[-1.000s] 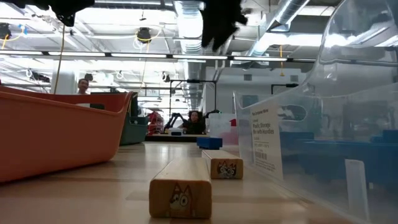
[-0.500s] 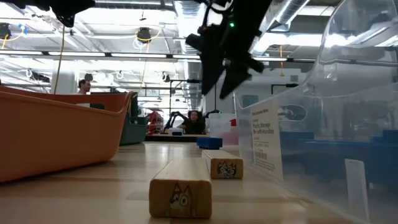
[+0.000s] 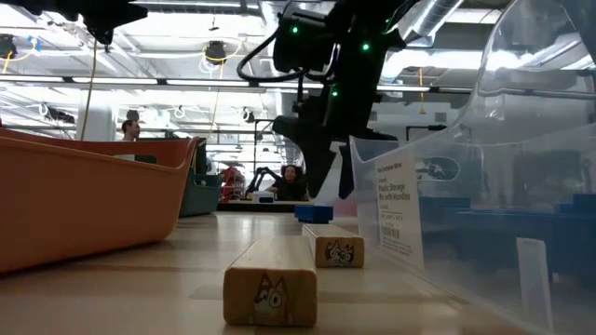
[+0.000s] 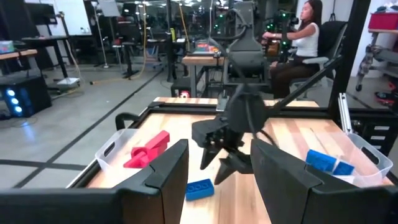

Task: Sort blocks
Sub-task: Put the blue game piece into the bottom transparent bin

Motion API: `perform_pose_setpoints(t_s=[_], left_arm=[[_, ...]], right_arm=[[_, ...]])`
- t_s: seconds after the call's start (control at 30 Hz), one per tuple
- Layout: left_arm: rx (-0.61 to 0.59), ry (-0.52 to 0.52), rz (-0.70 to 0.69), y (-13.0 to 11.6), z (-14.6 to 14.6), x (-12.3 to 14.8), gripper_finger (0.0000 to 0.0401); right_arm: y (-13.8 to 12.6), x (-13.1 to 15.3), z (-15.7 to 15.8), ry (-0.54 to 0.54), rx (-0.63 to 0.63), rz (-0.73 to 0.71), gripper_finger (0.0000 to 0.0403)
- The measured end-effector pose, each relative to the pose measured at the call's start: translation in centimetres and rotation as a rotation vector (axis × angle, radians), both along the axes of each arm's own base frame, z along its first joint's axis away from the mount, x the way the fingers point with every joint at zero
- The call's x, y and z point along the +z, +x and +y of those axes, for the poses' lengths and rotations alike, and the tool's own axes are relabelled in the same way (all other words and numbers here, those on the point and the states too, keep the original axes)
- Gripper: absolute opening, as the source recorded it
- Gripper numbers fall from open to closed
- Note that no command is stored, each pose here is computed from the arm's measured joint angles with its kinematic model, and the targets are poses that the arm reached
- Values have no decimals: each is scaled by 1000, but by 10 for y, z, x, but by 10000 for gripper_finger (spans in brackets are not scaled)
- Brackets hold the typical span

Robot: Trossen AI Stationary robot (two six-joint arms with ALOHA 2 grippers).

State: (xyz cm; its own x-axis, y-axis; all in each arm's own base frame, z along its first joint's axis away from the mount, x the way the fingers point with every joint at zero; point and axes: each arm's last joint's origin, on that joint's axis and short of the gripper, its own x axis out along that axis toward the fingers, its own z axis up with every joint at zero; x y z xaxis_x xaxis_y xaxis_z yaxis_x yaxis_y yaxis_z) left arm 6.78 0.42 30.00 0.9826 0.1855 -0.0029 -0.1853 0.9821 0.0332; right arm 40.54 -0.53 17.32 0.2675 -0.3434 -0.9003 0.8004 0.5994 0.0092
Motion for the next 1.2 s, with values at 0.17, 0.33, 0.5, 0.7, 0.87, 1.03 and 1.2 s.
perform_pose_setpoints(t_s=[0.17, 0.33, 0.5, 0.7, 0.87, 1.03, 1.2], left_arm=[[4, 7, 4, 0, 0, 0, 169], [6, 8, 5, 0, 0, 0, 169], [5, 8, 8, 0, 0, -1, 169], [5, 11, 8, 0, 0, 0, 169], [5, 10, 8, 0, 0, 0, 169], [5, 11, 9, 0, 0, -1, 169], [5, 12, 13, 0, 0, -1, 169]], right_arm=[[10, -2, -8, 11, 17, -79, 249], [11, -18, -11, 24, 15, -22, 249], [14, -25, -14, 21, 19, -25, 249], [15, -32, -12, 21, 28, -4, 244], [15, -35, -12, 12, 33, 5, 204], [15, -34, -12, 12, 51, 13, 129], [10, -26, -9, 27, 107, 65, 65]])
